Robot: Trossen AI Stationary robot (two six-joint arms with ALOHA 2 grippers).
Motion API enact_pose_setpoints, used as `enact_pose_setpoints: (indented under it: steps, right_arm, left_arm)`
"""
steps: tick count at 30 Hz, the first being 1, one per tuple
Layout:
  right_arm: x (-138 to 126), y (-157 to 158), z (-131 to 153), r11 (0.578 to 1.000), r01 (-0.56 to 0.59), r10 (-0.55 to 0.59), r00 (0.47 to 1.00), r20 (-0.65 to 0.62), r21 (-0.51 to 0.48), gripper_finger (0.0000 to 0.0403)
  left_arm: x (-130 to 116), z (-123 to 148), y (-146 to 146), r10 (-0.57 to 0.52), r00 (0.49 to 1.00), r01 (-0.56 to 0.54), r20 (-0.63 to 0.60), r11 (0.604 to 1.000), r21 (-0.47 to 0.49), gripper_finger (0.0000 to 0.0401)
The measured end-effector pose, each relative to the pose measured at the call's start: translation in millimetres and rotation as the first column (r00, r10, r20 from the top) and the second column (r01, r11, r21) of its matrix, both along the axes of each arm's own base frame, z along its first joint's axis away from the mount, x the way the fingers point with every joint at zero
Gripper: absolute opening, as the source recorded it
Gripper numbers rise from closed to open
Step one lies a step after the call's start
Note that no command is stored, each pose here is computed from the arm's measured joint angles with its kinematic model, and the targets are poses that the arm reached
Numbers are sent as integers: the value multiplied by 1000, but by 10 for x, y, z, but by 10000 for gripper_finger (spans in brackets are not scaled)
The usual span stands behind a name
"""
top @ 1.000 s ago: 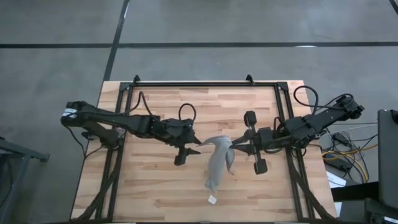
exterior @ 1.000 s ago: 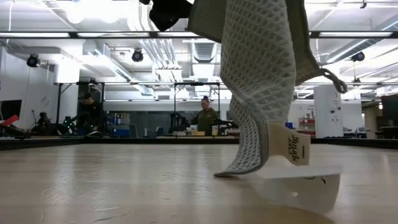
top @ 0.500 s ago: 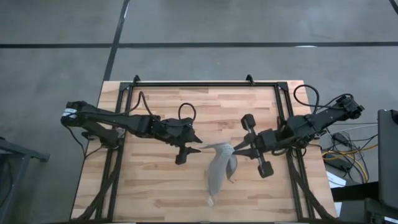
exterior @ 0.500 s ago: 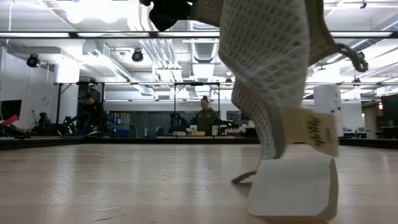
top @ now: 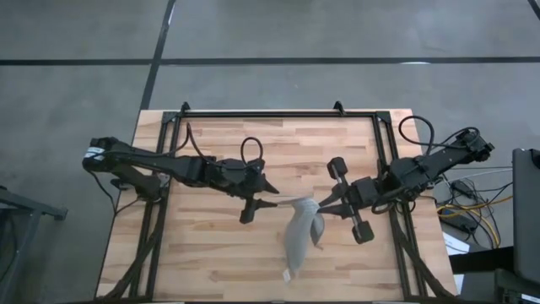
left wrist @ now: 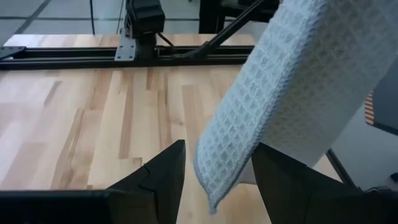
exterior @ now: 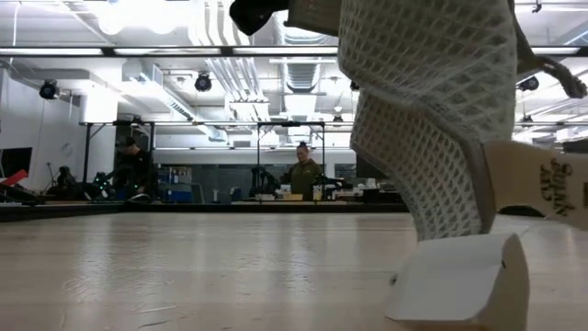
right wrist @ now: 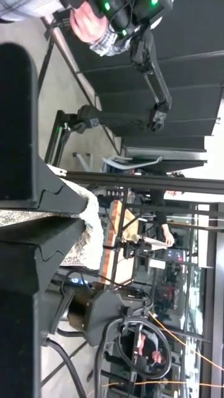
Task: Fold microfiber towels
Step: Prepare the microfiber cloth on the table
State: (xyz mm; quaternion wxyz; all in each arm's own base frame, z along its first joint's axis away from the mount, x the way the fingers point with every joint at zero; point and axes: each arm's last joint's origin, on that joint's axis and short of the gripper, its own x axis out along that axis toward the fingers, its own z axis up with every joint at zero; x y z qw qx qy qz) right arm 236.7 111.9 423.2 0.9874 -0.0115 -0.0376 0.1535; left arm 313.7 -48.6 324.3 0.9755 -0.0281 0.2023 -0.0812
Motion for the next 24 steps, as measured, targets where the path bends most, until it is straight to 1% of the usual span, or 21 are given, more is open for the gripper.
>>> enact_pose_setpoints:
  steps: [5,9,16,18,20,24]
  right_arm:
    - [0,-1,1,1000,1,-1,1000,3,-8,8]
    - [0,-1,2,1000,1,-1,1000,6,-9,8]
    - [0,-1,2,1000,1,-1,1000,6,-9,8]
    - [1,-1,2,1000,1,-1,1000,6,-9,8]
    - [0,-1,2,1000,2,-2,1000,6,-9,8]
    - [1,-3,1,1000,2,-2,1000,6,-10,8]
  left_arm:
    - [22,-31,-8,-16,1000,16,-11,1000,-5,188]
    - [55,-82,-26,-55,998,54,-30,998,-20,188]
    - [66,-98,-30,-55,998,54,-35,998,-19,184]
    - [66,-99,-29,-52,998,51,-36,999,-18,172]
    - [65,-102,-28,-51,998,50,-40,999,-19,151]
    - [61,-111,-25,-49,998,48,-51,999,-21,90]
